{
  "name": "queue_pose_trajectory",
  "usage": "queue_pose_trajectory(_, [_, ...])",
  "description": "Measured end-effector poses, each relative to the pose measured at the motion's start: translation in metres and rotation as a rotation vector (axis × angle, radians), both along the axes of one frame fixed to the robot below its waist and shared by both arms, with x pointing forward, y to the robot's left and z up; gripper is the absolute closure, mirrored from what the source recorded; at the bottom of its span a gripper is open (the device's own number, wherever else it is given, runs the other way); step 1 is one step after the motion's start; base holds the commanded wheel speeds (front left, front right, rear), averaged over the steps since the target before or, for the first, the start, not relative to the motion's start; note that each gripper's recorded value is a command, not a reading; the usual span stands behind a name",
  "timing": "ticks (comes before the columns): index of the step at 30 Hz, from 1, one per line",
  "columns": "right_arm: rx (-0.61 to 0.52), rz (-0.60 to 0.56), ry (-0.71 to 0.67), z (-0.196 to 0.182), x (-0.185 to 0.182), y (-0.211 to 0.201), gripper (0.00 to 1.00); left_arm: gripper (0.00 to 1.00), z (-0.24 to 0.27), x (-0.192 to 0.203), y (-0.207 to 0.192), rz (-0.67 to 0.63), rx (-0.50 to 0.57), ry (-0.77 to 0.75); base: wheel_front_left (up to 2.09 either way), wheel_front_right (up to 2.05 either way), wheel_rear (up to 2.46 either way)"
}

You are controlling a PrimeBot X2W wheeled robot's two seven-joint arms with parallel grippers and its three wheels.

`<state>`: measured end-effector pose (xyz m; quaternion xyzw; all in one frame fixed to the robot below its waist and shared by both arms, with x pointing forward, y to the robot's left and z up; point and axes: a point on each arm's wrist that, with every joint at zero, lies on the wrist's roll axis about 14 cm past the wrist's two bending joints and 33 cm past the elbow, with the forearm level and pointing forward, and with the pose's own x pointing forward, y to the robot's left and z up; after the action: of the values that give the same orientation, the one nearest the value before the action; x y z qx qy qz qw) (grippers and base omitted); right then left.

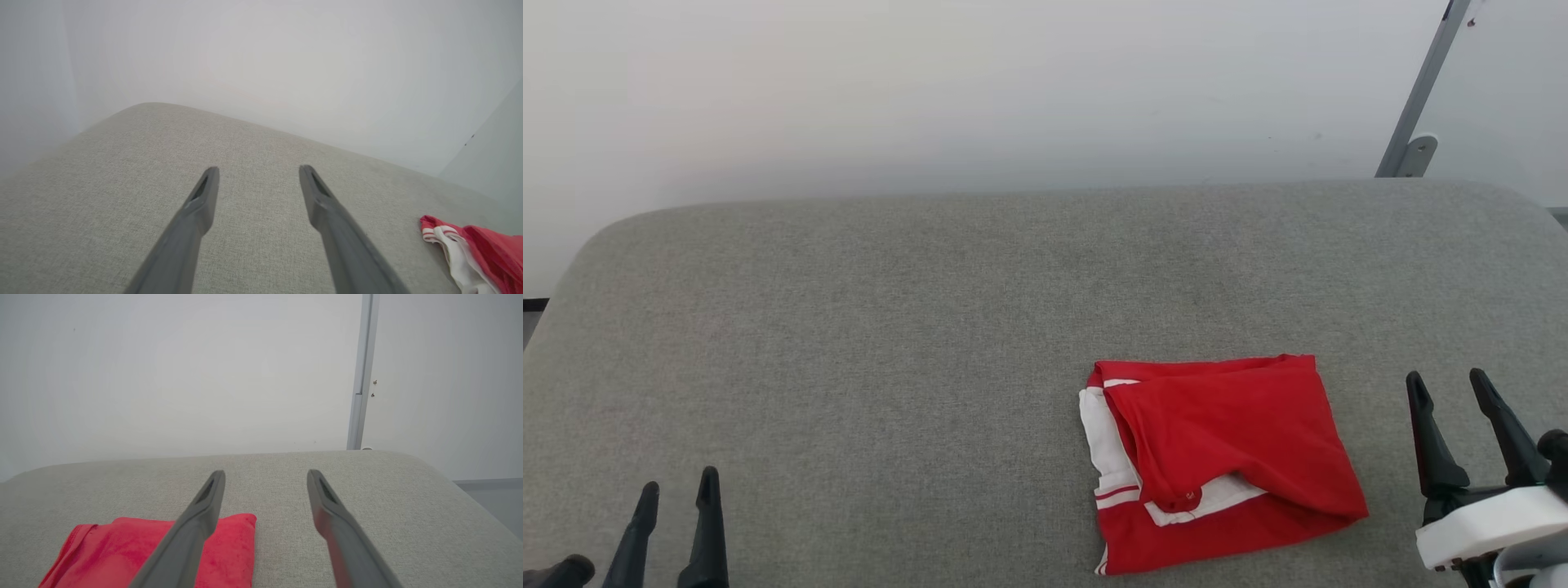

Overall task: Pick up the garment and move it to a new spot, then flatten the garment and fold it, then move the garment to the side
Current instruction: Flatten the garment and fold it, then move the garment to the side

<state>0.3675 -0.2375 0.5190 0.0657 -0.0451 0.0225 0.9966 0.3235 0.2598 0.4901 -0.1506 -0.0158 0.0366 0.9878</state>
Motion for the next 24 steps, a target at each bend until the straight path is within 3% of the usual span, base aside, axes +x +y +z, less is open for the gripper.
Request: queue_pose_trajectory(24, [-0.001,-0.001,0.034,-0.013,-0.004,0.003,0.00,0.00,0.001,-0.001,-0.006,-0.024,-0.014,-0.001,0.00,0.00,0.00])
